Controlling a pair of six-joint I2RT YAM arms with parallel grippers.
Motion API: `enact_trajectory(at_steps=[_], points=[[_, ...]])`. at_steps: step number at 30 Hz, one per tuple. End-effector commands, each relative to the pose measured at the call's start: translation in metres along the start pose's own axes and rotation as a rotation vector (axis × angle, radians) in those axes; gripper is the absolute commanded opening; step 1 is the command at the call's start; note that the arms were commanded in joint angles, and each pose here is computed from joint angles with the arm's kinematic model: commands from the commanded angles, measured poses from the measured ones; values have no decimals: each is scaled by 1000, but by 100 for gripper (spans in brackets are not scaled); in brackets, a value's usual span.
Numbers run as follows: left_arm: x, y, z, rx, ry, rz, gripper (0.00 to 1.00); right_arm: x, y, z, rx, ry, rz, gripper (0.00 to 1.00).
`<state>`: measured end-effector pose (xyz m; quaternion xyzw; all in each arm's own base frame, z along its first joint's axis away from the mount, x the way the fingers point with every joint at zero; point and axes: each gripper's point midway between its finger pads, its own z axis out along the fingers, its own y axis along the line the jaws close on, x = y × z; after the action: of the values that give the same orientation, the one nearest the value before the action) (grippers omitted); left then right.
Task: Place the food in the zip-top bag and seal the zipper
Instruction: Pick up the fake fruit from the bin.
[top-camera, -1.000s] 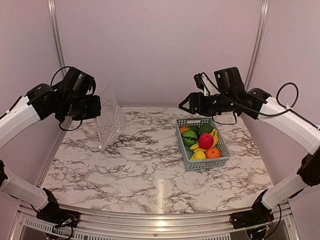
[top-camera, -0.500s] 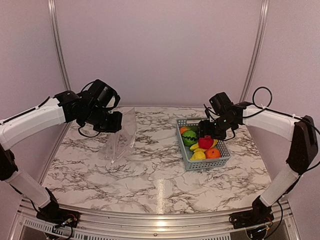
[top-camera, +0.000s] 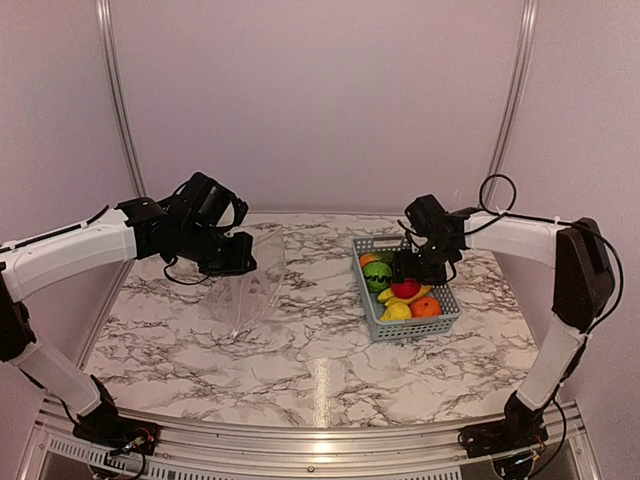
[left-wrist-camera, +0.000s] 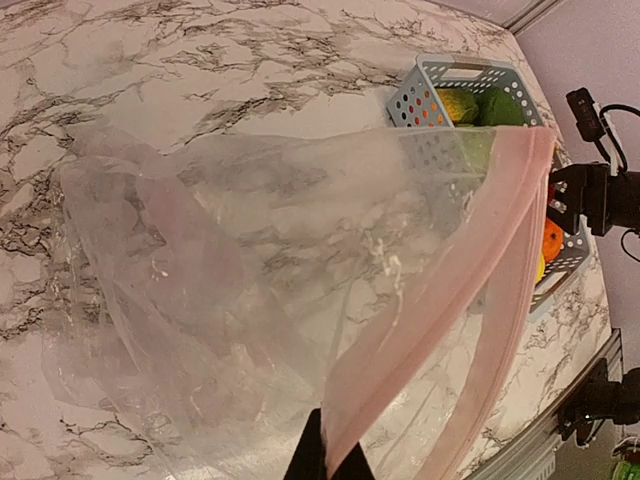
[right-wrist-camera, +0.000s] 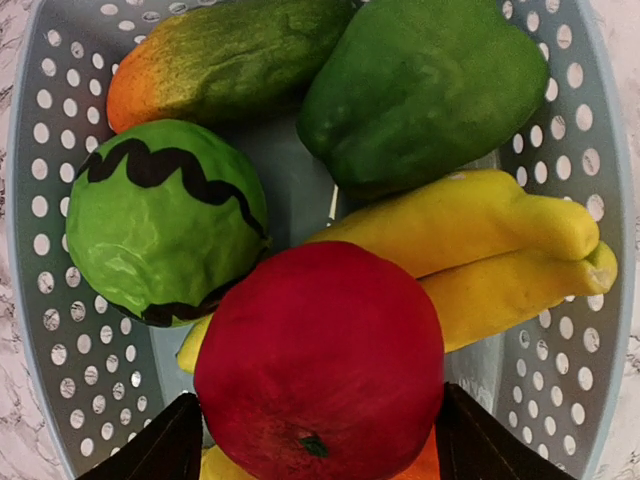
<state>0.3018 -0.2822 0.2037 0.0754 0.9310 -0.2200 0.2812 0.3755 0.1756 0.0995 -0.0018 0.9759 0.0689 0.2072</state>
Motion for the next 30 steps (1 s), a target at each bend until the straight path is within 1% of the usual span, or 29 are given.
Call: enact_trajectory(at_steps=[1, 2, 7, 10, 14, 16, 18, 21, 23, 27, 30], points=[[-2, -9, -8, 49, -15, -6, 0, -15, -7, 8, 52, -40, 21, 75], [-1, -8, -7, 43, -12, -7, 0, -16, -9, 9, 59, -47, 21, 72], [-1, -8, -5, 45, -10, -4, 0, -25, -7, 0, 49, -92, 20, 47], [-2, -14, -4, 75, -5, -15, 0, -33, -1, -18, 23, -113, 12, 40], [-1, -16, 8, 84, 3, -23, 0, -44, 16, -52, -66, -168, -29, 38], [-6, -15, 14, 65, -11, -48, 0, -43, 33, -70, -156, -175, -63, 37], [-11, -19, 20, 65, -13, -77, 0, -39, 58, -94, -286, -196, -111, 37], [-16, -25, 33, 84, -30, -91, 0, -32, 103, -131, -450, -286, -229, 36], [-19, -31, 40, 110, -38, -102, 0, -27, 136, -149, -565, -321, -307, 36], [-22, -53, 45, 186, -5, -102, 0, -28, 186, -182, -784, -345, -369, 35], [-20, -56, 52, 196, 14, -106, 0, -21, 213, -198, -891, -375, -416, 35]])
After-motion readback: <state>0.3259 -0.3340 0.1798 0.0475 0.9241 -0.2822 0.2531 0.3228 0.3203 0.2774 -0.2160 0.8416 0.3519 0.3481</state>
